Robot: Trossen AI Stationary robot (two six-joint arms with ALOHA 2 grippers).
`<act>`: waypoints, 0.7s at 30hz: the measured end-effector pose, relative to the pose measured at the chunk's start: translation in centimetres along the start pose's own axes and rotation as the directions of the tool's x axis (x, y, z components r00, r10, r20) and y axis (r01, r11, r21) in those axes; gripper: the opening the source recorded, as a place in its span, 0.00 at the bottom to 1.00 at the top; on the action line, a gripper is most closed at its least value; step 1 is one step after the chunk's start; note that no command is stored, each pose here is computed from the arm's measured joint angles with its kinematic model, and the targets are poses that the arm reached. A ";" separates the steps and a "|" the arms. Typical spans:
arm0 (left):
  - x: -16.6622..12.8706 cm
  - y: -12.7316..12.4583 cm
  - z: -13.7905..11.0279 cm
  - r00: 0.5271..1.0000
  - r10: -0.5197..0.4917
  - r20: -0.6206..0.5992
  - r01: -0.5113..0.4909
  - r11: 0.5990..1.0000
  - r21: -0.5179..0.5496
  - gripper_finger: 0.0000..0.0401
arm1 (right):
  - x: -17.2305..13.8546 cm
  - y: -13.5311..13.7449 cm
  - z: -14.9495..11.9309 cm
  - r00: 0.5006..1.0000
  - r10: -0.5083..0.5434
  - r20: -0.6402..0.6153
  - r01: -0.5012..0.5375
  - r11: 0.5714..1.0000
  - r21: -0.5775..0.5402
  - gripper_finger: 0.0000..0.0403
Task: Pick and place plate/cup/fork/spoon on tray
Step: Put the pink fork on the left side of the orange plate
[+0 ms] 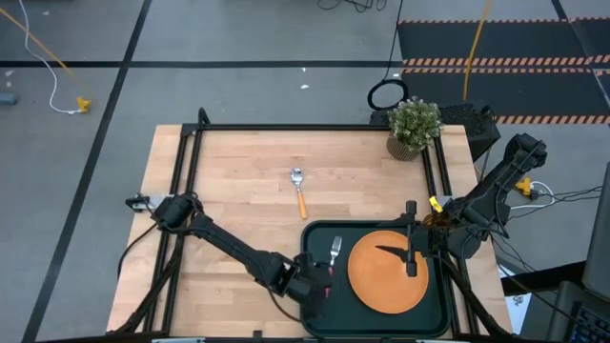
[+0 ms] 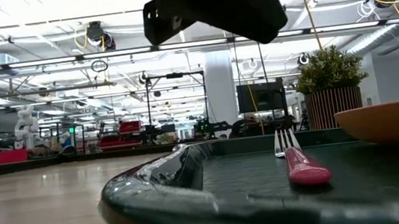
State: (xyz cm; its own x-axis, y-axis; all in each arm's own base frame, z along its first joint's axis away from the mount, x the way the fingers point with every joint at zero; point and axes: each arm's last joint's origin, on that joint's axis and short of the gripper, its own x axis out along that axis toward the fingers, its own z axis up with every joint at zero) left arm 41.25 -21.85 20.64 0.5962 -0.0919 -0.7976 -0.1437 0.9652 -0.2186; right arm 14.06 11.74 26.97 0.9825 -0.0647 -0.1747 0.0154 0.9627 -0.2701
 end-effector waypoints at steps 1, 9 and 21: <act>0.0 0.0 0.0 1.000 0.001 -0.001 -0.001 1.000 0.018 0.06 | 0.0 0.0 0.0 1.000 0.000 0.000 0.000 1.000 -0.005 0.58; 0.1 0.4 0.1 0.999 0.044 0.015 -0.046 0.982 0.182 0.01 | 0.0 0.0 0.0 1.000 -0.001 0.000 0.001 1.000 -0.022 0.58; 3.1 0.7 -1.1 0.998 0.058 -0.038 -0.048 0.970 0.240 0.00 | 0.0 0.0 -0.1 1.000 0.000 -0.006 0.000 0.999 -0.032 0.58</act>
State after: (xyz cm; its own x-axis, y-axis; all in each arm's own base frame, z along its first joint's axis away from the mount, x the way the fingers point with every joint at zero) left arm 42.10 -21.69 17.42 0.5563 -0.0445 -0.8298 0.0221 0.9990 -0.0387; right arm 14.05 11.71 26.90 0.9813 -0.0667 -0.1806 0.0096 0.9539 -0.3000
